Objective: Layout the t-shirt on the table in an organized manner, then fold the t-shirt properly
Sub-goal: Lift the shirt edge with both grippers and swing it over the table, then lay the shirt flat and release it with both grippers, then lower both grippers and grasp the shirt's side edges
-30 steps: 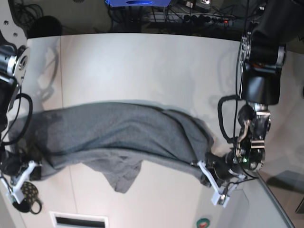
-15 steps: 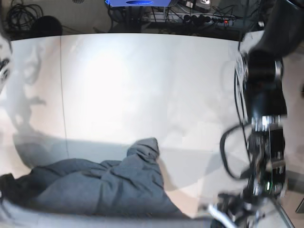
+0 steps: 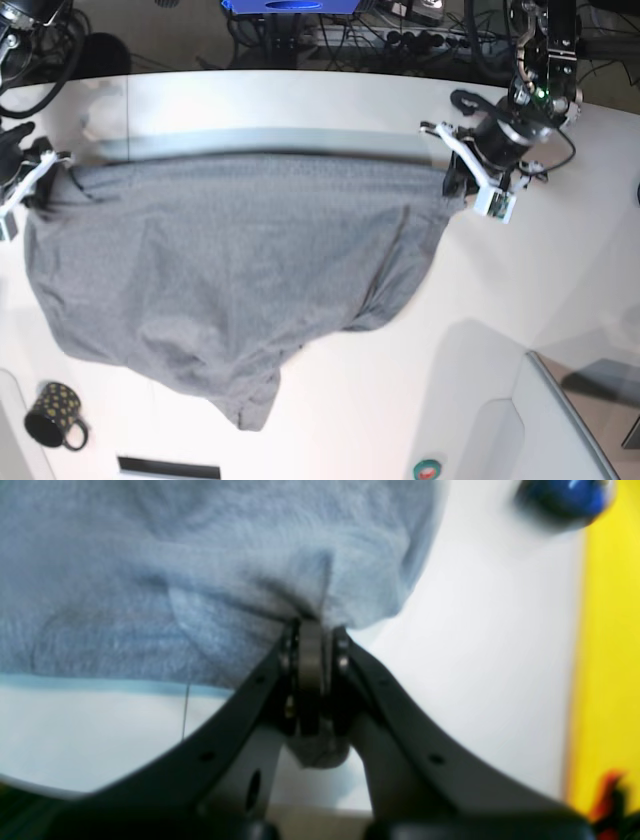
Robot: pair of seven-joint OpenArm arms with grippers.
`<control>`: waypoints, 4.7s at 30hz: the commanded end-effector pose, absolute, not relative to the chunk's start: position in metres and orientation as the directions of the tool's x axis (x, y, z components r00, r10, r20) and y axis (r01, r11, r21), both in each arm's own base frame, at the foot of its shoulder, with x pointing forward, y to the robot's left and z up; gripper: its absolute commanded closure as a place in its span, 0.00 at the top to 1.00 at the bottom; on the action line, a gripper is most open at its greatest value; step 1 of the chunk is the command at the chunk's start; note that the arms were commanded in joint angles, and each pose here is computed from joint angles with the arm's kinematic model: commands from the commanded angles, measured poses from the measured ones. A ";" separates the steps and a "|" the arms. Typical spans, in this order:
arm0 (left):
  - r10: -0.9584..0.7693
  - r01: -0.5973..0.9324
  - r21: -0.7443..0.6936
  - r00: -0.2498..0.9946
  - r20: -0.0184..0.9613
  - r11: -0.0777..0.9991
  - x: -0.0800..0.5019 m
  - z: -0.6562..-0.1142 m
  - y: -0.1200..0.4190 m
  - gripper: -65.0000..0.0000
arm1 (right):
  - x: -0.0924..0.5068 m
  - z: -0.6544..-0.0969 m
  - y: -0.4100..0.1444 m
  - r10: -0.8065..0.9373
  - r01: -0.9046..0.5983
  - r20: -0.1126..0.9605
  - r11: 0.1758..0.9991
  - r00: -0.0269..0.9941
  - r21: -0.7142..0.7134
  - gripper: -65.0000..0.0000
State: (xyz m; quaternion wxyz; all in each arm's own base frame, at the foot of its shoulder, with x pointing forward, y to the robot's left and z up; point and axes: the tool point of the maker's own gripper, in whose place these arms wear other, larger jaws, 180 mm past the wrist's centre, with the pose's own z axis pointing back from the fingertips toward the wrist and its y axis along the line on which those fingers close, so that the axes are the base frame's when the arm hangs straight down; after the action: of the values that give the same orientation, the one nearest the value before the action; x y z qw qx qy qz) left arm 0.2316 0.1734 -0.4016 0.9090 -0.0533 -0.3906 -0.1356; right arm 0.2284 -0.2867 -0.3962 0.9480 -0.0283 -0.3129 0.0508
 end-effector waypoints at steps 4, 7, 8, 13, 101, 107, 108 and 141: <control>-0.187 0.265 -0.016 0.721 0.667 0.964 0.202 -0.428 0.182 0.00 | 0.218 -0.406 -0.304 0.062 -0.028 0.580 0.997 0.812 -0.068 0.00; -0.189 0.267 -0.023 0.740 0.646 0.964 0.189 -0.433 0.182 0.00 | 0.205 -0.407 -0.318 0.019 0.027 0.571 0.997 0.821 -0.072 0.00; -0.190 0.267 -0.024 0.742 0.643 0.963 0.186 -0.433 0.182 0.00 | 0.199 -0.408 -0.322 0.008 0.042 0.565 0.996 0.825 -0.074 0.00; -0.187 0.264 -0.033 0.760 0.623 0.964 0.179 -0.441 0.182 0.00 | 0.185 -0.418 -0.325 -0.013 0.057 0.539 0.996 0.842 -0.065 0.00; -0.072 0.011 0.085 0.636 0.768 0.996 0.312 -0.413 0.219 0.00 | 0.262 -0.501 -0.298 -0.215 0.169 0.541 0.977 0.813 0.133 0.01; 0.064 -0.024 -0.063 0.622 0.780 0.998 0.336 -0.407 0.225 0.34 | 0.262 -0.502 -0.296 -0.216 0.169 0.540 0.976 0.813 0.136 0.01; 0.082 -0.026 -0.083 0.616 0.783 0.996 0.340 -0.405 0.225 0.42 | 0.262 -0.502 -0.296 -0.216 0.169 0.540 0.976 0.813 0.136 0.01; 0.054 0.039 -0.145 0.811 0.582 0.989 0.358 -0.464 0.213 0.00 | 0.264 -0.501 -0.295 -0.216 0.167 0.543 0.976 0.811 0.139 0.01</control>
State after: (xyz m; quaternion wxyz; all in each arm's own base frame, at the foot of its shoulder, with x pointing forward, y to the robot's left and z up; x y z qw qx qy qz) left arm 0.3409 0.2061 -0.4801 0.9567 -0.0803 -0.2797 0.0024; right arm 0.2651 -0.2903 -0.5021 0.9463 0.0512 -0.3002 -0.1087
